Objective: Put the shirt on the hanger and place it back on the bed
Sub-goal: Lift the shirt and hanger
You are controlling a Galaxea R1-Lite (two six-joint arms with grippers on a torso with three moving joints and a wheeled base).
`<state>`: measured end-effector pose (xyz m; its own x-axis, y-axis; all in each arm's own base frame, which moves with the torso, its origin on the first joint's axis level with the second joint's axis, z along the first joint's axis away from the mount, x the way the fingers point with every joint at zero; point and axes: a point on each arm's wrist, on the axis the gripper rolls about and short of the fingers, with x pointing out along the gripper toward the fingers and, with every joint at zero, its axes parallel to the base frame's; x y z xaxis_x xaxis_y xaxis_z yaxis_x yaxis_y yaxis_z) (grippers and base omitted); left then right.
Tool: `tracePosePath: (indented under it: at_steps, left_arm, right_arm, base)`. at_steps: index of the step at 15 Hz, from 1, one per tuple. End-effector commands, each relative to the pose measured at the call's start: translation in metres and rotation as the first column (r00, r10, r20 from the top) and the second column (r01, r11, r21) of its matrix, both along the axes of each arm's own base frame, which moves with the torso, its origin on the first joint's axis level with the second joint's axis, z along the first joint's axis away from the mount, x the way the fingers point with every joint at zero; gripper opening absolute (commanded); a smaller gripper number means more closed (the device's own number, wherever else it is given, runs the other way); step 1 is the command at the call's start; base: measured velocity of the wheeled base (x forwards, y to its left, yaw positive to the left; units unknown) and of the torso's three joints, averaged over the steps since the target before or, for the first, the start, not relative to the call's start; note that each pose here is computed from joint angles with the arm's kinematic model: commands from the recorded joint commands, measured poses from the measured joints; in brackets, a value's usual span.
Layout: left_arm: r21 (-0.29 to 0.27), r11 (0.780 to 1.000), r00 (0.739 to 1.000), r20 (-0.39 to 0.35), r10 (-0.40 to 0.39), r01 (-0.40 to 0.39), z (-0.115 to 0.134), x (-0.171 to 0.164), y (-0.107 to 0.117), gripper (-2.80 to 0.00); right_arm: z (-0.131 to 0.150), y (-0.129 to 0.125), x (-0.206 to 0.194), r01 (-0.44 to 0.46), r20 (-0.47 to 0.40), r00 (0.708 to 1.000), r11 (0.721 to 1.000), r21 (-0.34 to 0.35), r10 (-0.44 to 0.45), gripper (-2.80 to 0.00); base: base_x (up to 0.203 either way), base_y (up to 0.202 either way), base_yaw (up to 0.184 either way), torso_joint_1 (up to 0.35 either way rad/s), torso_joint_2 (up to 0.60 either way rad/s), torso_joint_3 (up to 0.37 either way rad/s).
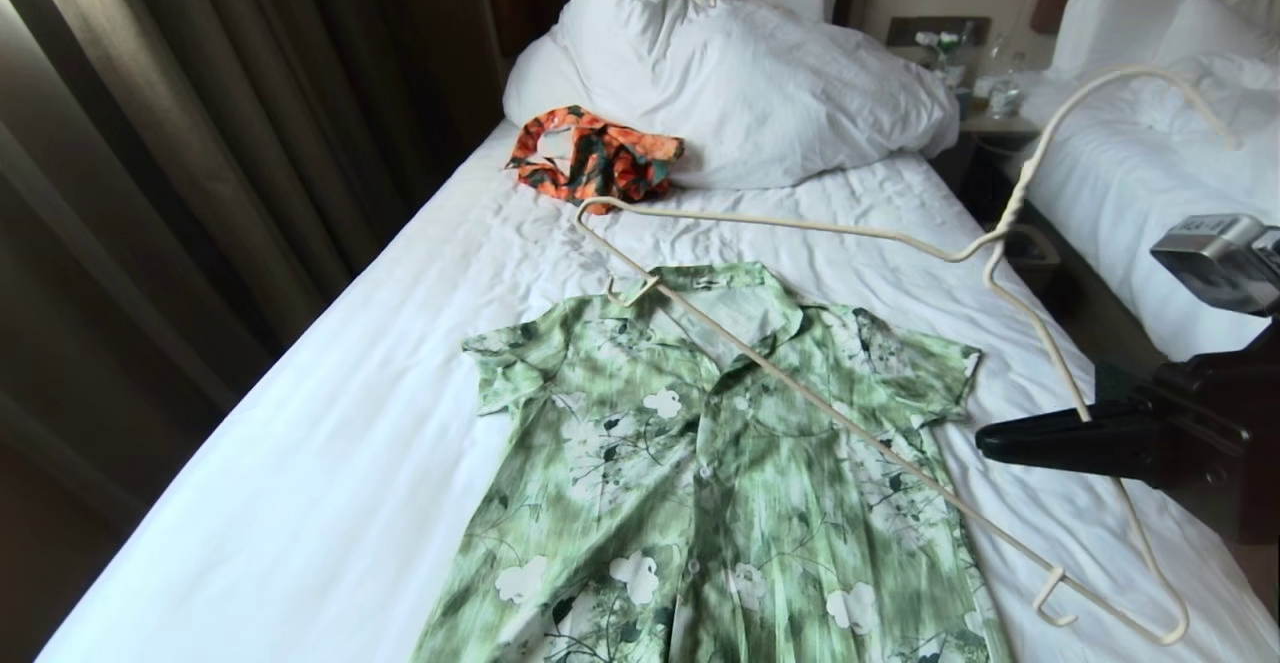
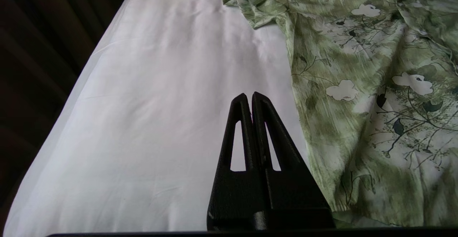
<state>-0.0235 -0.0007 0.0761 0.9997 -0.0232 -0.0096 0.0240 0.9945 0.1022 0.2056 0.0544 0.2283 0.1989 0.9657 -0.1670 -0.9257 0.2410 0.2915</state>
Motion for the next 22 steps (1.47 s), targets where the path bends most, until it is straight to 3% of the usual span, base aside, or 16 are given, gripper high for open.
tracePosePath:
  at_steps: [1,10,17,22]
  left_arm:
    - [0.000,1.000,1.000,0.002,-0.001,0.001,0.000,0.000,0.000,-2.80]
    - [0.000,1.000,1.000,0.002,-0.001,0.001,0.000,0.000,0.000,-2.80]
    - [0.003,1.000,1.000,0.003,-0.002,0.002,0.000,0.000,0.000,-2.80]
    - [-0.002,1.000,1.000,-0.014,-0.013,0.013,0.010,0.001,0.000,-2.80]
  right_arm:
    - [-0.002,-0.007,-0.011,0.010,0.033,0.999,1.000,-0.002,-0.010,-2.80]
    - [0.009,-0.035,-0.025,0.141,0.110,0.984,0.990,0.015,-0.142,-2.80]
    - [0.017,-0.040,-0.016,0.181,0.046,0.982,0.983,0.035,-0.183,-2.80]
    - [0.028,-0.043,-0.014,0.209,0.053,0.976,0.976,0.065,-0.212,-2.80]
  base:
    - [0.000,0.000,0.000,0.000,0.00,0.000]
    - [0.000,0.000,0.000,0.000,0.00,0.000]
    - [0.000,0.000,0.000,0.000,0.00,0.000]
    - [0.000,0.000,0.000,0.000,0.00,0.000]
